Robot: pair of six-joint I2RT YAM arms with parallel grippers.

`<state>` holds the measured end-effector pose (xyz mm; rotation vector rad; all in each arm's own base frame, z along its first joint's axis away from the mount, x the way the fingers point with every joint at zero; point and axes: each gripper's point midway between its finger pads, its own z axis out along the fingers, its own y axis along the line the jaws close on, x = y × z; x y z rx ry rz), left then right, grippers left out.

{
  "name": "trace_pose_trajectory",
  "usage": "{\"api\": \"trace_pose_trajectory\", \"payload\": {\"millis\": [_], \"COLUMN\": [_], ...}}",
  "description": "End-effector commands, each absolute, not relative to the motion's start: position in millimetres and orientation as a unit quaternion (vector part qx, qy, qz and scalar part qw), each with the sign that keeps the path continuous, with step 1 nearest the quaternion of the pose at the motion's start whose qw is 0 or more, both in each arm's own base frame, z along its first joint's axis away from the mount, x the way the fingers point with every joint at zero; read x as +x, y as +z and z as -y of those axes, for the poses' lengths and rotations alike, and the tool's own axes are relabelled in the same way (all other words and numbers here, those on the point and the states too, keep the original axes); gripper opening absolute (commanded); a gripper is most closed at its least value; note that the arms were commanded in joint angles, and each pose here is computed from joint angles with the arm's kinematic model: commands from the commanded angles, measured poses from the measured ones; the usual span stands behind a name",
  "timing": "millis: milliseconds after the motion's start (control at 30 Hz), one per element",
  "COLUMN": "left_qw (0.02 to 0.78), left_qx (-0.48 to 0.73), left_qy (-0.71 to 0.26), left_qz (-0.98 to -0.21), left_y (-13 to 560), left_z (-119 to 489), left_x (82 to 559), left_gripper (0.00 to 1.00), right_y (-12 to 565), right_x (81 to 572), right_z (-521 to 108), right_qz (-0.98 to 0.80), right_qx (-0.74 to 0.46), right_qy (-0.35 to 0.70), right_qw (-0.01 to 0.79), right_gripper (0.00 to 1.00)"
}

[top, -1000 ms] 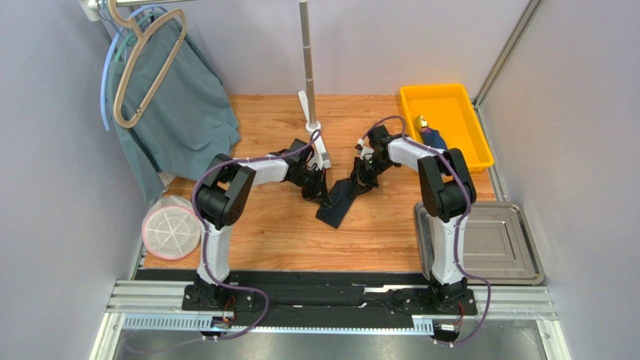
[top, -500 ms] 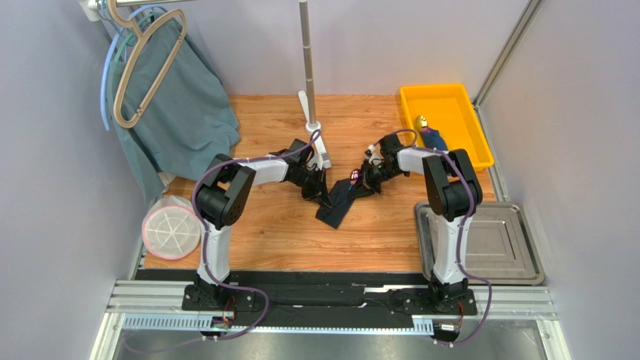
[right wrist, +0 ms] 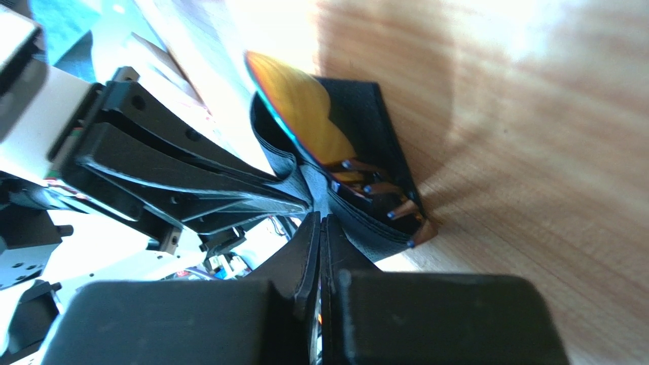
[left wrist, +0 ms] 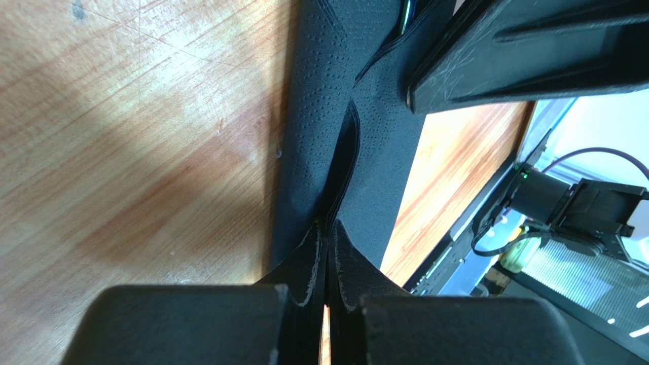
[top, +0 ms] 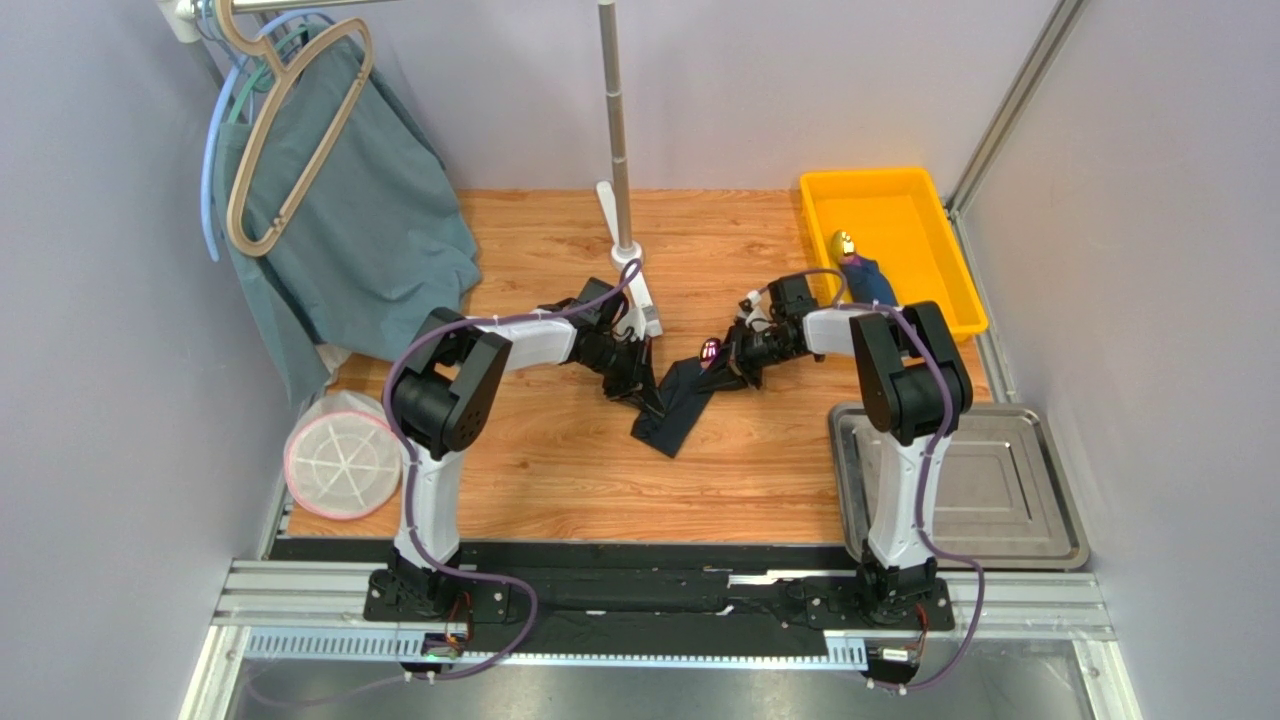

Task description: Place the utensils on the paper napkin and roll it up

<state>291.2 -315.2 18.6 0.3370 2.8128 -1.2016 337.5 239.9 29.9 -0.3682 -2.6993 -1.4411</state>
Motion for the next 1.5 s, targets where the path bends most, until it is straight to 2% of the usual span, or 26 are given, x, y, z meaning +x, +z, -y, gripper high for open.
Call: {"api": "trace_pose_trajectory", "payload": {"millis": [0,367,600,1467], "left_qw": [0.017,0.032,0.075,0.065], "left_qx": [0.100,0.103,0.132,0.152], "left_qy": [-0.351,-0.375,-0.409,-0.490], "left_qz": [-0.931,-0.921,-0.900,-0.856], "left_y": [-5,11,50,79], "left_z": [300,307,320,371], "left_x": [284,287,289,272], "left_gripper": [0.00,0.00,0.00,0.00], "right_y": [44,13,5,-4], "right_x": [348,342,341,340], "right_z": [-242,-232,-228,-221], "right_qz": [0.866,0.891,0.899,0.913], "right_qx": [-0.114,-0.120,-0.128,-0.131], "right_qy": [-0.488,-0.436,-0.417,-0.386], "right_qw": [0.011,0.022,0.027,0.024], "right_gripper": [0.00,0.00,0.00,0.00]}}
